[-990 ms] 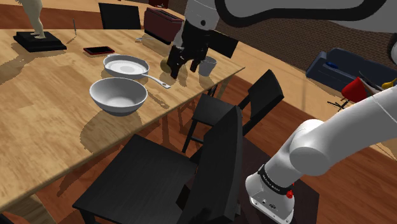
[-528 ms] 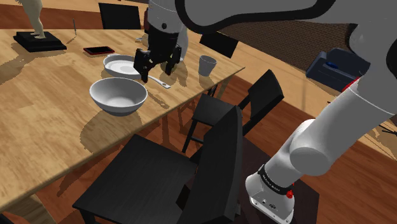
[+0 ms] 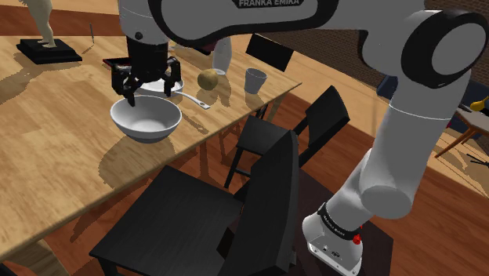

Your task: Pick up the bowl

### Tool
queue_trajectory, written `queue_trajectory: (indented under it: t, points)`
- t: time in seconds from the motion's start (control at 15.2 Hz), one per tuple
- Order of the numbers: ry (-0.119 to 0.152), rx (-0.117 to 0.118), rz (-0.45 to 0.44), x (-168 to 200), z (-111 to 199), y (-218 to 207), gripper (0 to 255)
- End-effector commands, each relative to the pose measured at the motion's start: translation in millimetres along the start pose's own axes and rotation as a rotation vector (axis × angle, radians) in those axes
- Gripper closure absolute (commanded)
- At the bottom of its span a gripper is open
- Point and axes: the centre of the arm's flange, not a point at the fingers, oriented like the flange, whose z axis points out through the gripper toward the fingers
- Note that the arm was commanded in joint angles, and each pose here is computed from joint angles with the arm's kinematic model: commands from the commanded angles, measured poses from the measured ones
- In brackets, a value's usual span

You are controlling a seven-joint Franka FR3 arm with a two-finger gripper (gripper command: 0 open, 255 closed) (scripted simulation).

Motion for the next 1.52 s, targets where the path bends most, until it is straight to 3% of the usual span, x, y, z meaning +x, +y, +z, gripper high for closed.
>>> queue_trajectory:
  t: [0.0, 0.33, 0.99, 1.06, 1.45]
  points:
    - [0.003, -0.008, 0.01, 16.8, 11.7, -22.0, 0]
    - [0.009, -0.023, 0.028, 53.2, 32.4, -74.6, 0]
    - [0.009, -0.023, 0.029, 49.1, 72.5, -80.6, 0]
    - [0.009, -0.023, 0.029, 49.2, 72.2, -80.0, 255]
    - [0.009, -0.023, 0.029, 49.1, 72.2, -80.2, 255]
